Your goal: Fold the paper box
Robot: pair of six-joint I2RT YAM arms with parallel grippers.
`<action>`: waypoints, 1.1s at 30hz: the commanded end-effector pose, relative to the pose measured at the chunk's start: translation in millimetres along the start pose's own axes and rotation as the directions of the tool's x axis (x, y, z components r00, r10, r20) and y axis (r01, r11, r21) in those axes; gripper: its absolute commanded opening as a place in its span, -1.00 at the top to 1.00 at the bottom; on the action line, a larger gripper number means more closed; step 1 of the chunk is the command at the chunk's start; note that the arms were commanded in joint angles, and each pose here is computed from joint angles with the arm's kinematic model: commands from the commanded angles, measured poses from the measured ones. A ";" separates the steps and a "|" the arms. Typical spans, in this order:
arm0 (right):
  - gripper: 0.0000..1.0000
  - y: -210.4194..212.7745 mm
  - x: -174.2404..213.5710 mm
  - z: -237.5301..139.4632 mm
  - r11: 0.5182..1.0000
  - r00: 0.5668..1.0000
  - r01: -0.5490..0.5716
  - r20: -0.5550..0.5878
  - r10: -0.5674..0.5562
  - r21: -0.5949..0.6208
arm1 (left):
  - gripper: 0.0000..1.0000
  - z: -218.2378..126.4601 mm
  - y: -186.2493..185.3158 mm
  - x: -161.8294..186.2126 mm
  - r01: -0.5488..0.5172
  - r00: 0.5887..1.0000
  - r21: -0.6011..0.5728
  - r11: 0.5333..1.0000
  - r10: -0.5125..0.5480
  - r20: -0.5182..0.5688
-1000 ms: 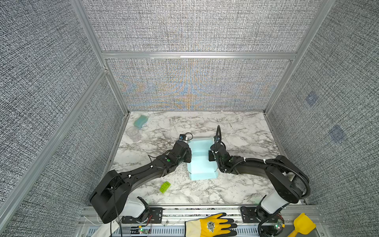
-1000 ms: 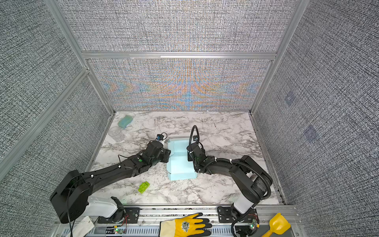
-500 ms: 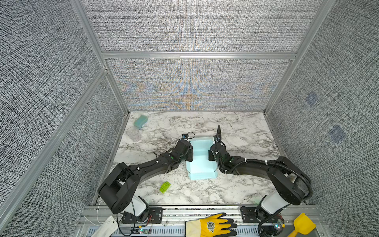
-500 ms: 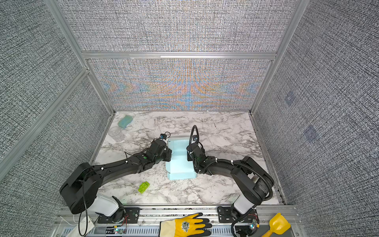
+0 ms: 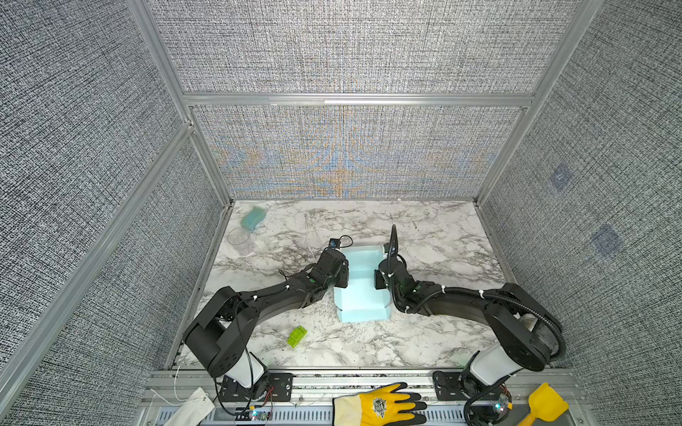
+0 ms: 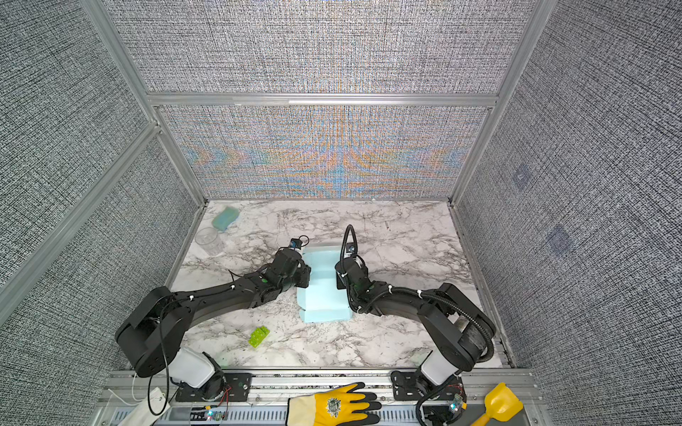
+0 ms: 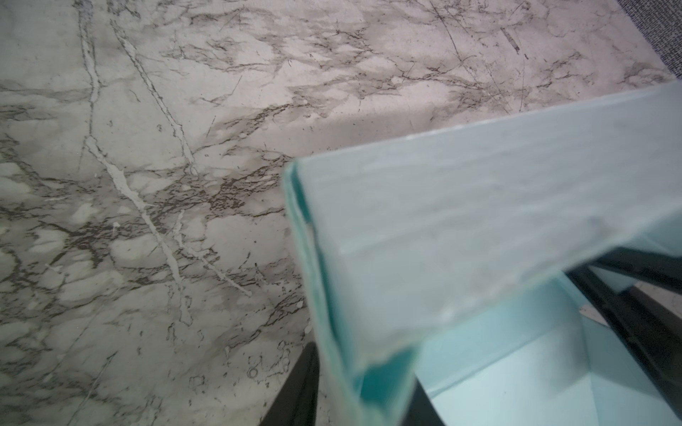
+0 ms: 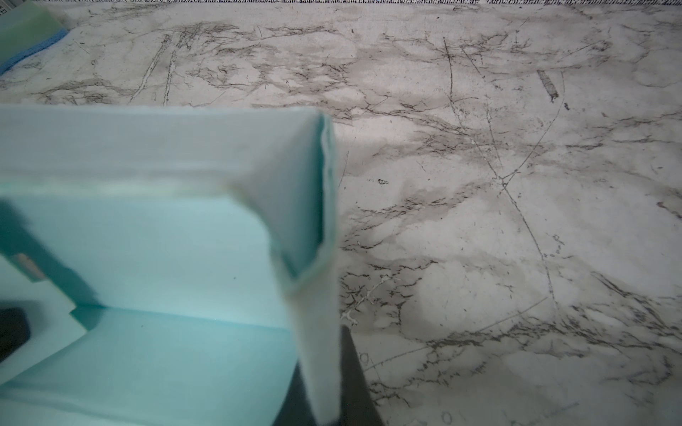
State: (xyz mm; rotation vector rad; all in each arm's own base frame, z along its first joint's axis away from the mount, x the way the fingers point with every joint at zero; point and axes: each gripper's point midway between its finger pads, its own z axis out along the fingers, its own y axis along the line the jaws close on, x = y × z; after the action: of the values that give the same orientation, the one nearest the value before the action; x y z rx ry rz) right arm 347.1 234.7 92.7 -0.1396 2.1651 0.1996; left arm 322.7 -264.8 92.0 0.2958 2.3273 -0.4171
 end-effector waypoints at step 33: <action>1.00 14.2 -10.3 -8.7 1.000 0.999 -0.014 0.036 0.015 -0.021 | 1.00 6.8 33.4 -10.9 0.016 1.000 -0.216 0.976 -0.015 0.006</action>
State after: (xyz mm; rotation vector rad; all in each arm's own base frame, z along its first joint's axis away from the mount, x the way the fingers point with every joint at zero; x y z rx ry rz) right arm 342.9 242.4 103.4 -0.1329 2.1367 0.2128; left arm 344.4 -248.2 90.9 0.2028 2.3364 -0.2375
